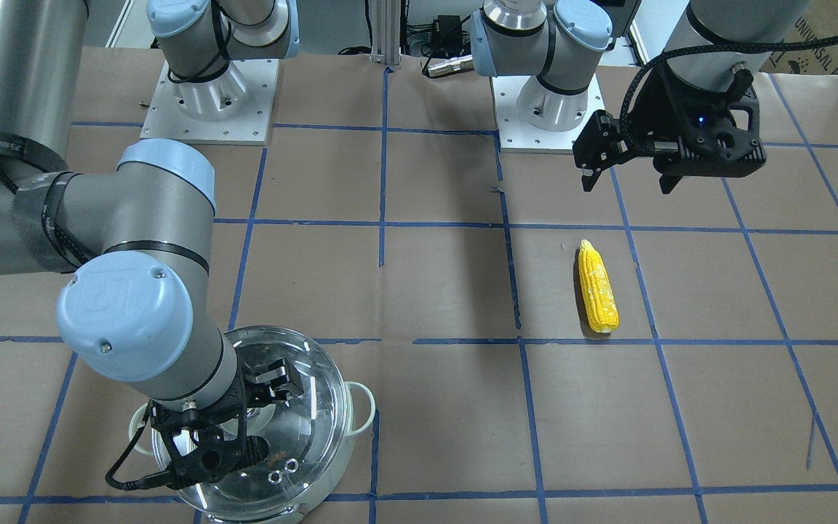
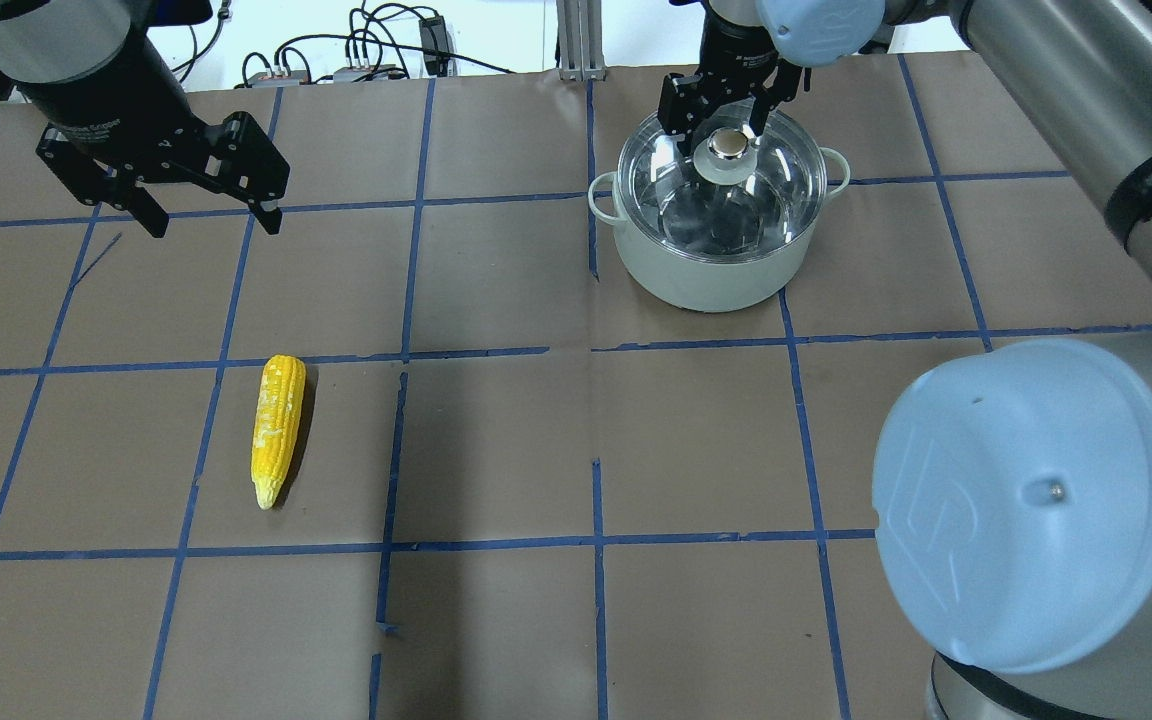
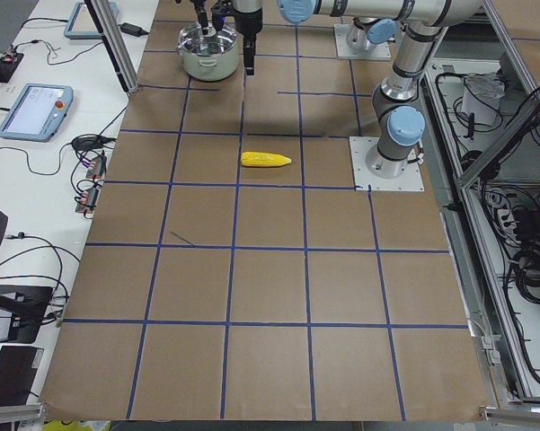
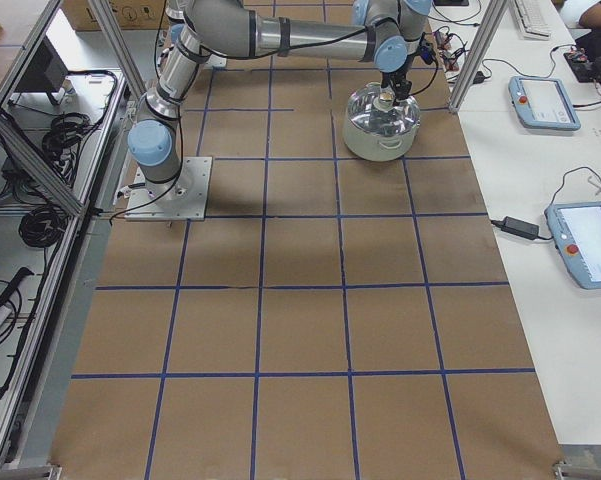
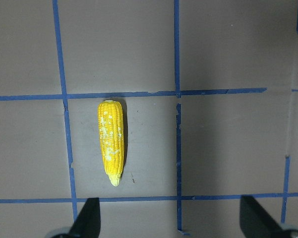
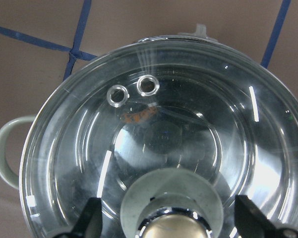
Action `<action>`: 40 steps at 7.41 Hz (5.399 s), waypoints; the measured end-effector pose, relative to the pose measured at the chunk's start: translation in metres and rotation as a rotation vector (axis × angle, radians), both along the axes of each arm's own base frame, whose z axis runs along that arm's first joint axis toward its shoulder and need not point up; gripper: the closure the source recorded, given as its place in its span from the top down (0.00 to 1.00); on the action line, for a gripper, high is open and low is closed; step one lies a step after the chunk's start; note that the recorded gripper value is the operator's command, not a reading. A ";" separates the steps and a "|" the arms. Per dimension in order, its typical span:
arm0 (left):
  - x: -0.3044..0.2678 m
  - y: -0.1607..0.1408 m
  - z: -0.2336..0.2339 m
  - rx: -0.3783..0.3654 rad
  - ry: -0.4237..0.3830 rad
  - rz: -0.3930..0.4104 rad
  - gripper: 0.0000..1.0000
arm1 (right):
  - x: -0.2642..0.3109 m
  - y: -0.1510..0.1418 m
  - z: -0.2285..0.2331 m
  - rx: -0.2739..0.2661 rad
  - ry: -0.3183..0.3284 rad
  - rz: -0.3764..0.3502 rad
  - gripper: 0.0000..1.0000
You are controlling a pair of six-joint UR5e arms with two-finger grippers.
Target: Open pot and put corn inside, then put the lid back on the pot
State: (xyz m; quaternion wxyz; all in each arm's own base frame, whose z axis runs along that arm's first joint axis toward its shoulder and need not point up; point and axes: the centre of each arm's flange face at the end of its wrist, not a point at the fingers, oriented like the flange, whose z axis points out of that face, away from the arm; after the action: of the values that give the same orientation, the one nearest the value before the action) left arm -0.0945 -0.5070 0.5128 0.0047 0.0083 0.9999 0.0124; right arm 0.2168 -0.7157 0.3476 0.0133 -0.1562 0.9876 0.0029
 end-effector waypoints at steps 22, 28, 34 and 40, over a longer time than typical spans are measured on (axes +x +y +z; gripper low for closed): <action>0.114 0.008 -0.264 0.080 0.052 -0.264 0.96 | -0.052 0.197 0.127 0.141 0.025 -0.051 0.28; 0.111 0.000 -0.336 0.069 0.035 -0.308 0.20 | -0.062 0.194 0.124 0.143 0.023 -0.064 0.28; -0.003 -0.064 -0.228 -0.055 0.063 -0.110 0.20 | -0.068 0.190 0.120 0.152 0.018 -0.078 0.28; -0.231 -0.183 -0.143 -0.214 0.155 -0.019 0.21 | -0.068 0.193 0.112 0.150 0.020 -0.072 0.28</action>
State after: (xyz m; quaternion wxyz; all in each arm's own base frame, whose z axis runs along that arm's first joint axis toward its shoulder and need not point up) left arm -0.3258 -0.6903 0.3702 -0.0717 0.0183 0.9927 -0.0951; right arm 0.1487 -0.5226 0.4600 0.0150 -0.1193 0.9897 0.0781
